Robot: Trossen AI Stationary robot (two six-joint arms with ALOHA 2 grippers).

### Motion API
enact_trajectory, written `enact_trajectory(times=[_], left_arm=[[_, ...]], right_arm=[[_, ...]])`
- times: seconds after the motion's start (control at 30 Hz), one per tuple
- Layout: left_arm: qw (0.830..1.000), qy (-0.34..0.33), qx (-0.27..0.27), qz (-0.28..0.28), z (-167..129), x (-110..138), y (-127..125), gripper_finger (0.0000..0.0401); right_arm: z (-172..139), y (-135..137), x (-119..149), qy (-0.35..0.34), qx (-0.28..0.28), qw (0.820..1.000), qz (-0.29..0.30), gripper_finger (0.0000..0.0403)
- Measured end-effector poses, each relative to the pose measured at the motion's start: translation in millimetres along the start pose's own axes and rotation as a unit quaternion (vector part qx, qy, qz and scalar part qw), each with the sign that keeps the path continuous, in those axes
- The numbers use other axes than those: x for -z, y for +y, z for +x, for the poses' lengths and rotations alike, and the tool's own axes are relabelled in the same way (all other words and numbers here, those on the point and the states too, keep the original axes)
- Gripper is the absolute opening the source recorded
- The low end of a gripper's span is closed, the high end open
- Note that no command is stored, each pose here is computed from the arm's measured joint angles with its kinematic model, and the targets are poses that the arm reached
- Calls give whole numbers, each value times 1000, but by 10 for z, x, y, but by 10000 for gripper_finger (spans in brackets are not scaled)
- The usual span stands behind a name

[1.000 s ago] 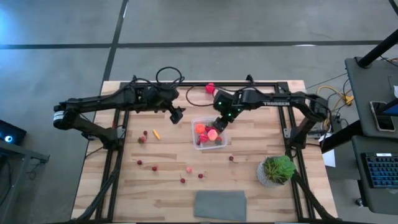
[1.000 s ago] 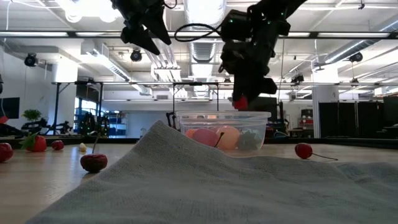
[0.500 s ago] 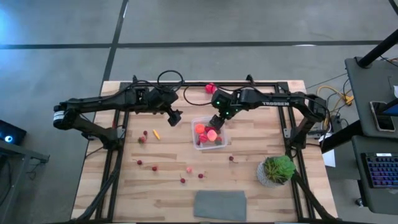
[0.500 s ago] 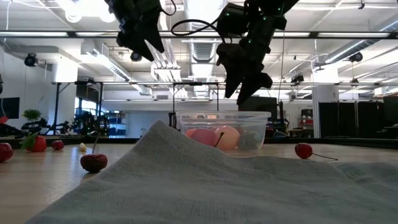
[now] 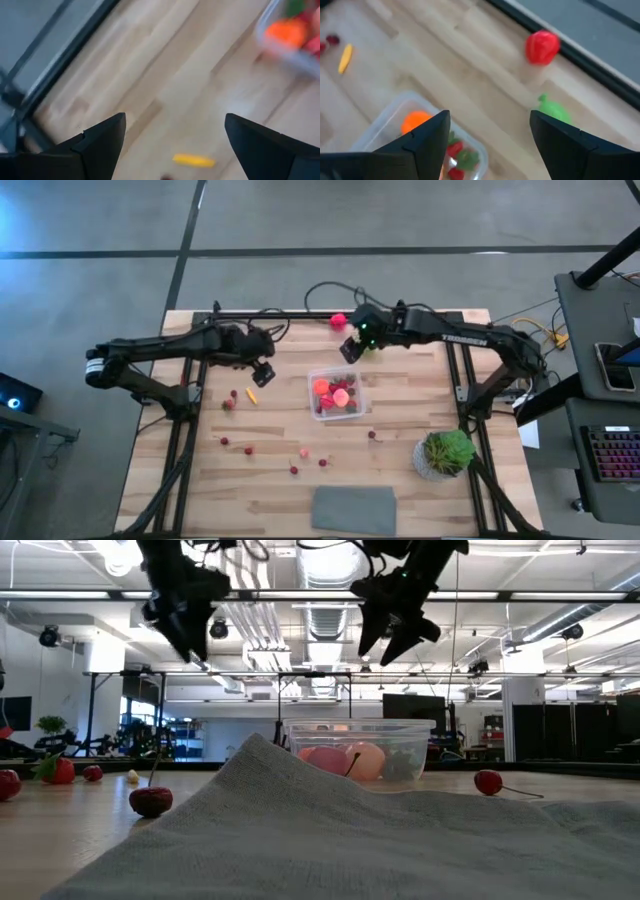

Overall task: Pick and placing Produce into tupperware
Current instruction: Put the yellow corn into the transparent container

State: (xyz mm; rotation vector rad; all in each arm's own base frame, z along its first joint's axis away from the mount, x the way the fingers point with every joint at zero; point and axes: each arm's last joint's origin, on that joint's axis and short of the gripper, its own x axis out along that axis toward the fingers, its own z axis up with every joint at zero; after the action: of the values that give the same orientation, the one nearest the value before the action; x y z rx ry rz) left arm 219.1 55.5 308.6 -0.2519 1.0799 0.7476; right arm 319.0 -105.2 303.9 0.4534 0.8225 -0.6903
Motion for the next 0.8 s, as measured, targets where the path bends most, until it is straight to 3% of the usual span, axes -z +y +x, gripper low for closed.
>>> enact_trajectory(times=[0.1,0.2,0.27,0.47,0.67,0.8], left_arm=[[997,51,-18,-59,113,165,23,325],[980,82,-40,-175,282,311,30,325],[968,106,-53,-223,386,427,23,325],[938,166,-41,-300,734,801,-100,325],[927,117,44,-354,867,874,-351,325],[918,113,29,-378,938,895,-403,325]], right_arm=[[-84,-137,-54,-9,9,999,31,267],[-160,-293,-91,-14,22,998,64,267],[-197,-381,-105,-17,32,997,74,267],[-256,-507,-128,-23,47,995,86,264],[-240,-519,-128,-19,50,996,78,266],[-226,-517,-125,-16,51,996,73,262]])
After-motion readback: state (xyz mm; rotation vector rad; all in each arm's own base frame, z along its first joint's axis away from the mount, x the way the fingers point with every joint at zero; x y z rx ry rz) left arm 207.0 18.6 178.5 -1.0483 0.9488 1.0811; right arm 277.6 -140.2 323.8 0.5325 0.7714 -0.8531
